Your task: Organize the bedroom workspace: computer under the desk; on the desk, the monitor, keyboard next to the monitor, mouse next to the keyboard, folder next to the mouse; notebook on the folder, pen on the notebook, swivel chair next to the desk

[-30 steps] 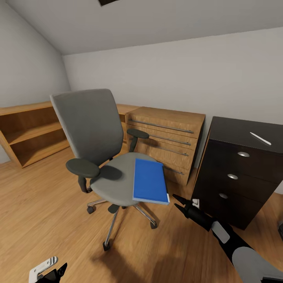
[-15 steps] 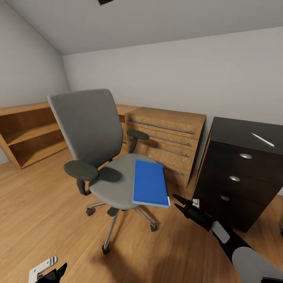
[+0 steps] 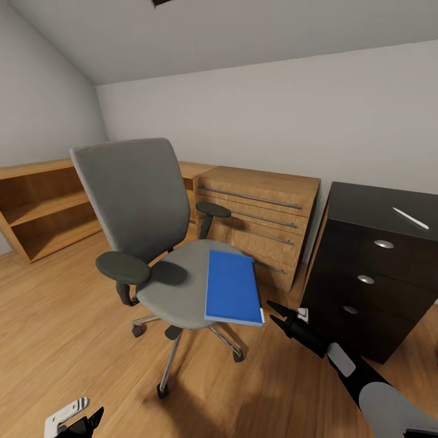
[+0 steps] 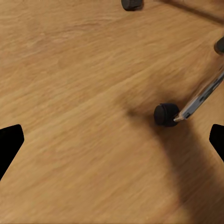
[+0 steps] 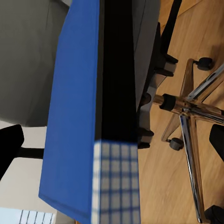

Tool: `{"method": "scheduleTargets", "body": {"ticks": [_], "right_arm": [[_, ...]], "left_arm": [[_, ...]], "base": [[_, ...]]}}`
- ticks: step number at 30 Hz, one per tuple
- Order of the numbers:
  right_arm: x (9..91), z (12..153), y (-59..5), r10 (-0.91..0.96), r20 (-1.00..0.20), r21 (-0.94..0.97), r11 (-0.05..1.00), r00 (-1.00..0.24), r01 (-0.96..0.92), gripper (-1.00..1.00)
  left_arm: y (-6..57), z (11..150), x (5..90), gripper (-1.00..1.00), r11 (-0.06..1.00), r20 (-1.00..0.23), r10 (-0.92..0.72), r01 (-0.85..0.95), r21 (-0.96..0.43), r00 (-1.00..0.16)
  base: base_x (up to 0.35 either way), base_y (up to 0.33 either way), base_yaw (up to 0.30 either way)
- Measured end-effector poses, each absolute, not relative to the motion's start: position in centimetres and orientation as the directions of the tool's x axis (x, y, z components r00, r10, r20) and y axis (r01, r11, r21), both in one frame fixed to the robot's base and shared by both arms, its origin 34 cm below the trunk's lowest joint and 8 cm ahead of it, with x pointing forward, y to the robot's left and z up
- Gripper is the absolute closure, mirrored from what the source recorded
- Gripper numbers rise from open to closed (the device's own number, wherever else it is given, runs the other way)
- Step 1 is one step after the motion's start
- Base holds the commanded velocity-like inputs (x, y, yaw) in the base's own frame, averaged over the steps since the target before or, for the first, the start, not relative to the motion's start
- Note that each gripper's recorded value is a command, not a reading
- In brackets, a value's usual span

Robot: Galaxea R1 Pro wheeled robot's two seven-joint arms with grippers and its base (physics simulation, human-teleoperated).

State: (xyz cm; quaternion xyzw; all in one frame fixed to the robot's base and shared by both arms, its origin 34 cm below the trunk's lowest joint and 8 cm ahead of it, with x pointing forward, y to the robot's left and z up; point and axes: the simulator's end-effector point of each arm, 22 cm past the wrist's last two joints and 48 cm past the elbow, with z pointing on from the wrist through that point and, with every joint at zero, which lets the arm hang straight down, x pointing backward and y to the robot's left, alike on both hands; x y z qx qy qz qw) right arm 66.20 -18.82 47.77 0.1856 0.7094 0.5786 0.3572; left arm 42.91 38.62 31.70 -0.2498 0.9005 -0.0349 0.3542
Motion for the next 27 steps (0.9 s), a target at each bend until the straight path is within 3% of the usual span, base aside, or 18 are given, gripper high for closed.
{"method": "scheduleTargets", "body": {"ticks": [27], "right_arm": [[66.1, 46.0, -18.7, 0.676, -0.272, 0.958, 0.261, -0.685, -0.122, -1.0]], "left_arm": [[40.5, 31.2, 42.1, -1.0, 0.825, -0.601, -0.547, -0.496, -0.269, -0.583]], "base": [[0.001, 0.0, 0.0]]}}
